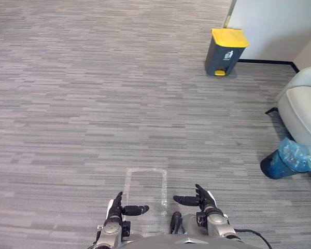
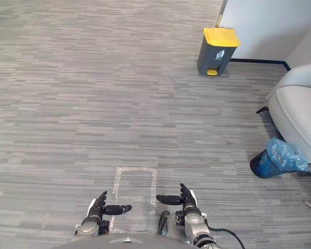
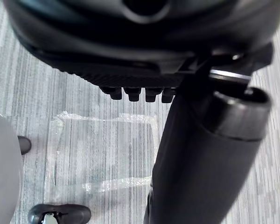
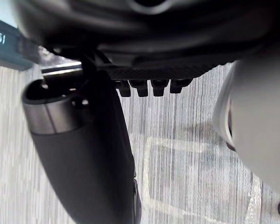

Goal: Organize the slippers on the shoe rack

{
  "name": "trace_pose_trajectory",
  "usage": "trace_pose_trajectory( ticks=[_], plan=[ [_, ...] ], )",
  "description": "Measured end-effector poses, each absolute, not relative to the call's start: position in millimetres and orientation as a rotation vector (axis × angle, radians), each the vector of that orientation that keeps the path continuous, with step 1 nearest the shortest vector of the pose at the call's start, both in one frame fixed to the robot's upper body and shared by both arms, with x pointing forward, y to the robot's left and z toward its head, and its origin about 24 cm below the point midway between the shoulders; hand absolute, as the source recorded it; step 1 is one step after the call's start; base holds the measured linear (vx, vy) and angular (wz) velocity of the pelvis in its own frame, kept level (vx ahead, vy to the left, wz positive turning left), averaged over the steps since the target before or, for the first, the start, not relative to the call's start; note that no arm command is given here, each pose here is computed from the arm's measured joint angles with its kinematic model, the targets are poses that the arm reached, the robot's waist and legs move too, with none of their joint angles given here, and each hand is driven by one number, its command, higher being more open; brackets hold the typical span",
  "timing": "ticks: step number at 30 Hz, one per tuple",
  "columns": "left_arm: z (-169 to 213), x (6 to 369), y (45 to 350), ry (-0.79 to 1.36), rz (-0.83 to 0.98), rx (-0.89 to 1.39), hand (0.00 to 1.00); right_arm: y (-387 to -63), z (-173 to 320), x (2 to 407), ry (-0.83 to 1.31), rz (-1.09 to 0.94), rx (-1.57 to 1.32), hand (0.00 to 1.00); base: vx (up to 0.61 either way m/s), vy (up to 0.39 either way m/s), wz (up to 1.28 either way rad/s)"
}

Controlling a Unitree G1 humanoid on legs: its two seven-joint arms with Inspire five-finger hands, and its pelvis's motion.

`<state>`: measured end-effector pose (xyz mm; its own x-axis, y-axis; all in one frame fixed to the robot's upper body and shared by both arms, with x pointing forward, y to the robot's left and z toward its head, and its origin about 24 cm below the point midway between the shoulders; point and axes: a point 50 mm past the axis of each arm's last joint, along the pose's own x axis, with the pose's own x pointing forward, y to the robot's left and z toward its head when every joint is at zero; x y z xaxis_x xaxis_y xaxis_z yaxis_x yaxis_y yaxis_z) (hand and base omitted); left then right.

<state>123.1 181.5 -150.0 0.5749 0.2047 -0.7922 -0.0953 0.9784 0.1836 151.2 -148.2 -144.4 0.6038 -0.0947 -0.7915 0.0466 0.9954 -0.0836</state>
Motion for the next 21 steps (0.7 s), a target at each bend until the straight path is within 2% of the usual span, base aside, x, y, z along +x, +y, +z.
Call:
trace_pose_trajectory(
  ticks=[4, 7, 11, 13, 17, 21],
  plan=[
    [-146.1, 126.3, 181.7, 0.908, 0.224, 0.074, 1.0, -148.7, -143.6, 145.1, 0.908, -0.082, -0.058, 1.0, 0.2, -0.025, -0.23],
    [-146.3, 121.2, 187.0, 0.911, 0.275, 0.05, 1.0, -142.9, -144.1, 144.3, 0.914, -0.079, -0.044, 1.0, 0.27, 0.12, -1.09],
    [-145.9, 121.8, 187.2, 0.907, 0.281, 0.053, 1.0, -142.3, -145.5, 142.0, 0.926, -0.109, -0.018, 1.0, 0.26, 0.259, -1.28],
    [-149.4, 117.2, 180.4, 0.933, 0.261, 0.043, 1.0, -153.8, -147.8, 136.8, 0.946, -0.138, -0.031, 1.0, 0.26, 0.353, -1.19],
    [-149.3, 114.1, 196.4, 0.944, 0.274, 0.088, 1.0, -141.4, -150.5, 128.5, 0.968, -0.136, 0.013, 1.0, 0.2, 0.319, -0.83],
    [-149.4, 115.8, 192.4, 0.942, 0.257, 0.094, 1.0, -137.2, -149.8, 131.0, 0.964, -0.113, 0.011, 1.0, 0.09, 0.225, -1.31]
  ],
)
